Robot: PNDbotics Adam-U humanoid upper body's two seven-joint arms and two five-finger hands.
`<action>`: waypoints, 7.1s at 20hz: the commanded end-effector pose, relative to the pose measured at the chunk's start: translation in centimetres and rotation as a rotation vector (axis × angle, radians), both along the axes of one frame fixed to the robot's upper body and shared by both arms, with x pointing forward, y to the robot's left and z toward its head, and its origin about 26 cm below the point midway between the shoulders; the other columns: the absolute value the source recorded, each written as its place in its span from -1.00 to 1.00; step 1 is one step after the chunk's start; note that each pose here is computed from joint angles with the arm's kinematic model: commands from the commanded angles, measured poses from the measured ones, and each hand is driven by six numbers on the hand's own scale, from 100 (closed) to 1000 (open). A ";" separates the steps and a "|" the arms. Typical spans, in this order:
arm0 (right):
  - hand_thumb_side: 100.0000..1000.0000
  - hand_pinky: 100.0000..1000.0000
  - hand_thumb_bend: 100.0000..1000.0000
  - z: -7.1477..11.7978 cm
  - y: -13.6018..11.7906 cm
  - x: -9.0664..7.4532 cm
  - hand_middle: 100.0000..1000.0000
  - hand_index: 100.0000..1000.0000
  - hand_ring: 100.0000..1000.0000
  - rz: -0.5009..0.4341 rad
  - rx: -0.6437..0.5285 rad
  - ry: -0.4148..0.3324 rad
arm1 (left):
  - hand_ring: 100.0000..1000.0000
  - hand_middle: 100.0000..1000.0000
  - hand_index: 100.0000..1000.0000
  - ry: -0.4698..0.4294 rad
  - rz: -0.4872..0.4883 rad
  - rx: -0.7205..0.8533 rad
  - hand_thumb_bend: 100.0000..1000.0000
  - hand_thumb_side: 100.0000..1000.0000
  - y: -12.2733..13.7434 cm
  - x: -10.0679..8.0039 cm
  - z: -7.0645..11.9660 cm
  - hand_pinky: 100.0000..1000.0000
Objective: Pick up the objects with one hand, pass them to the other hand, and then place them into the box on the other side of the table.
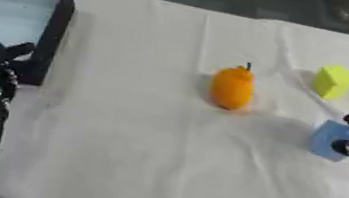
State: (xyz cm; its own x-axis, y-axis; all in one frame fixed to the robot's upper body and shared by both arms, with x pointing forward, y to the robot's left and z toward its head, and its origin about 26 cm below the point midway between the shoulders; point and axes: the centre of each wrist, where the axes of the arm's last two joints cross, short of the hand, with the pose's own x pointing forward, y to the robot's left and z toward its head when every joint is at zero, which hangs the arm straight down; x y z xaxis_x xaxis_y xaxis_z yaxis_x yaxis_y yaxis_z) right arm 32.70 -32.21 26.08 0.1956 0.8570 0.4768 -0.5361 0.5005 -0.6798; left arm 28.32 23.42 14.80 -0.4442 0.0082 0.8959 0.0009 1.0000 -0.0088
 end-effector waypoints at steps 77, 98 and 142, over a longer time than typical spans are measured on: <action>-0.56 0.86 -0.16 -0.6 -0.3 1.6 0.87 0.89 0.98 -0.142 -0.156 0.063 | 0.60 0.60 0.50 -0.020 0.001 -0.012 -0.87 0.75 -0.3 -0.2 0.6 1.00; -0.69 0.83 -0.16 -1.2 0.1 2.1 0.82 0.81 0.93 -0.133 -0.125 0.084 | 0.60 0.60 0.50 -0.016 0.000 -0.013 -0.87 0.75 -0.3 -0.2 0.5 1.00; -1.00 0.59 -0.80 1.4 0.3 0.9 0.08 0.03 0.46 -0.283 -0.175 -0.344 | 0.60 0.60 0.50 -0.018 0.003 -0.010 -0.89 0.70 0.1 -0.2 0.5 1.00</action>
State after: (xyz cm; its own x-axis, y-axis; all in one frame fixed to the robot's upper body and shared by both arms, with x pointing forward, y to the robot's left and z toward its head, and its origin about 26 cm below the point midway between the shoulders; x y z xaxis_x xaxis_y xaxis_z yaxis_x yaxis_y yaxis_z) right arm 33.95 -31.80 25.84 0.3052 0.8599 0.4091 -0.1868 0.4753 -0.8598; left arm 28.23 23.05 14.51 -0.4333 0.0313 0.9007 0.0000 0.9994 -0.0347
